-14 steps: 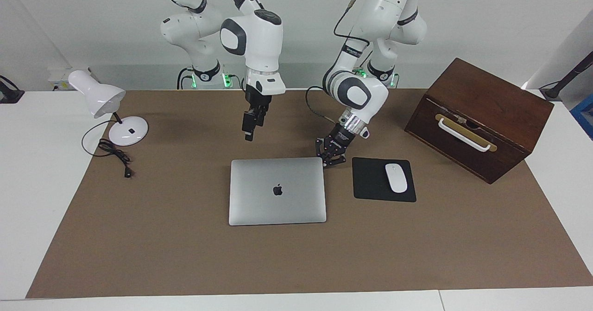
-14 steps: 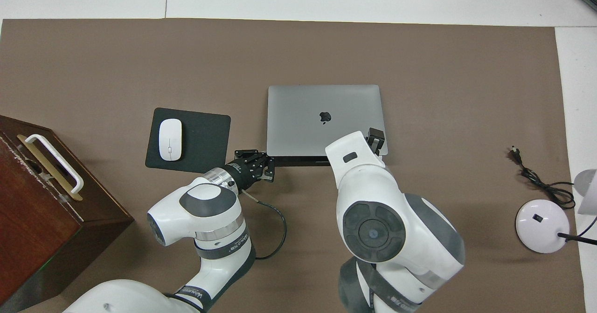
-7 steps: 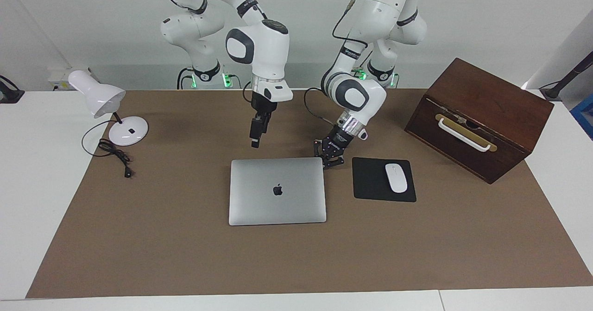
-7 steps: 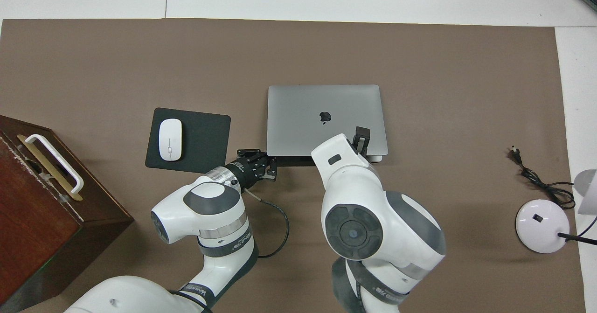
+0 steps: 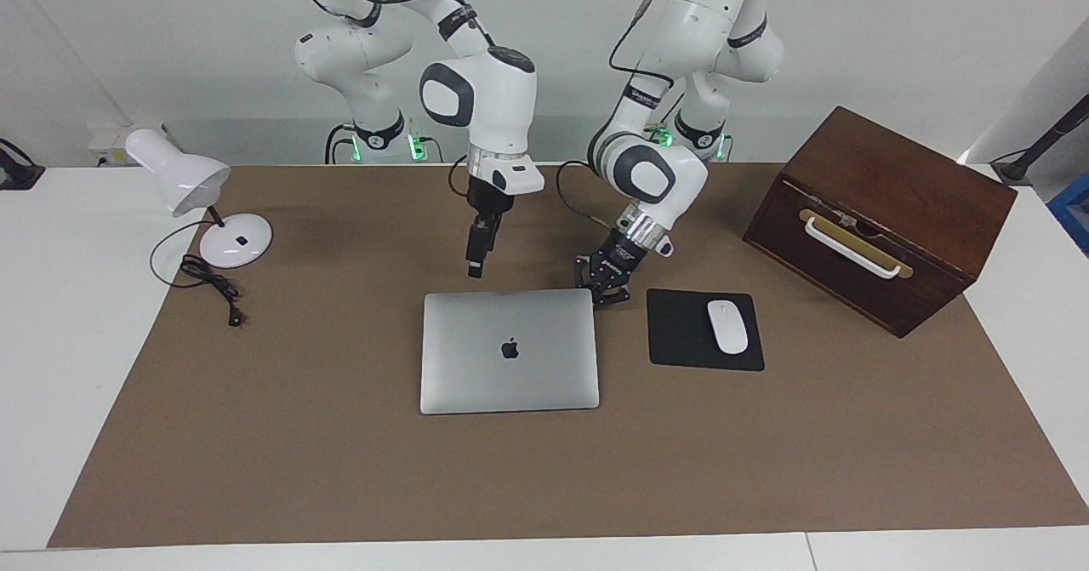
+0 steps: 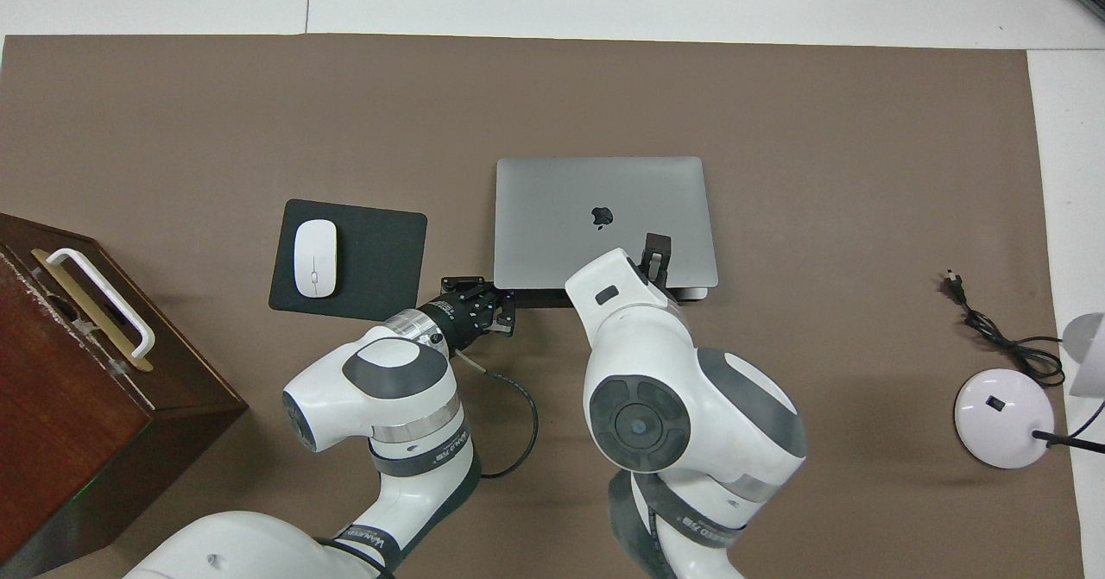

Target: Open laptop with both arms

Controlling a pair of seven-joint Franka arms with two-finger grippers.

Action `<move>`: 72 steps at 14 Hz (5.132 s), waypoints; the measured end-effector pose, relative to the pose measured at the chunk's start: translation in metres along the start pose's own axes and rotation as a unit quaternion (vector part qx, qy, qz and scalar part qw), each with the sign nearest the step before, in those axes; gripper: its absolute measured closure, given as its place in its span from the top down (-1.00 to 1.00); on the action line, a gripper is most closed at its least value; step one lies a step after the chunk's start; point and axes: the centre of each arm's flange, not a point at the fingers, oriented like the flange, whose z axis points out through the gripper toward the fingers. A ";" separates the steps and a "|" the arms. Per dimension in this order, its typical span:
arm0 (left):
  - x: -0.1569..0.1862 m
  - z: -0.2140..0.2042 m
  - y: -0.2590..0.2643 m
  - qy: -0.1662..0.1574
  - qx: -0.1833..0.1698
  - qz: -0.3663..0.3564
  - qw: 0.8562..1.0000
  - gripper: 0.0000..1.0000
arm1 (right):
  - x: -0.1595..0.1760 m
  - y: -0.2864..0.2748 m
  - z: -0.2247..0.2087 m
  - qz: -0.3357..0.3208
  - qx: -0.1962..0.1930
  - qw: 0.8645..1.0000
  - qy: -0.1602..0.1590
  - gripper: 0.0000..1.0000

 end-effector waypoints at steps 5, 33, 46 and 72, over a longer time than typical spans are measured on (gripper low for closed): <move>0.000 0.000 0.000 0.000 0.000 0.013 1.000 -0.98 | 0.010 -0.009 0.014 -0.017 -0.009 1.000 -0.004 1.00; 0.001 0.000 -0.001 0.000 0.000 0.031 1.000 -0.98 | 0.051 -0.010 0.068 -0.014 -0.047 0.999 0.011 1.00; 0.001 0.001 -0.001 0.000 -0.001 0.032 0.999 -0.98 | 0.050 0.011 0.059 0.001 -0.059 0.998 0.018 1.00; 0.001 0.001 -0.001 0.000 -0.001 0.032 0.999 -0.98 | 0.051 0.058 0.041 0.040 -0.070 0.997 -0.013 1.00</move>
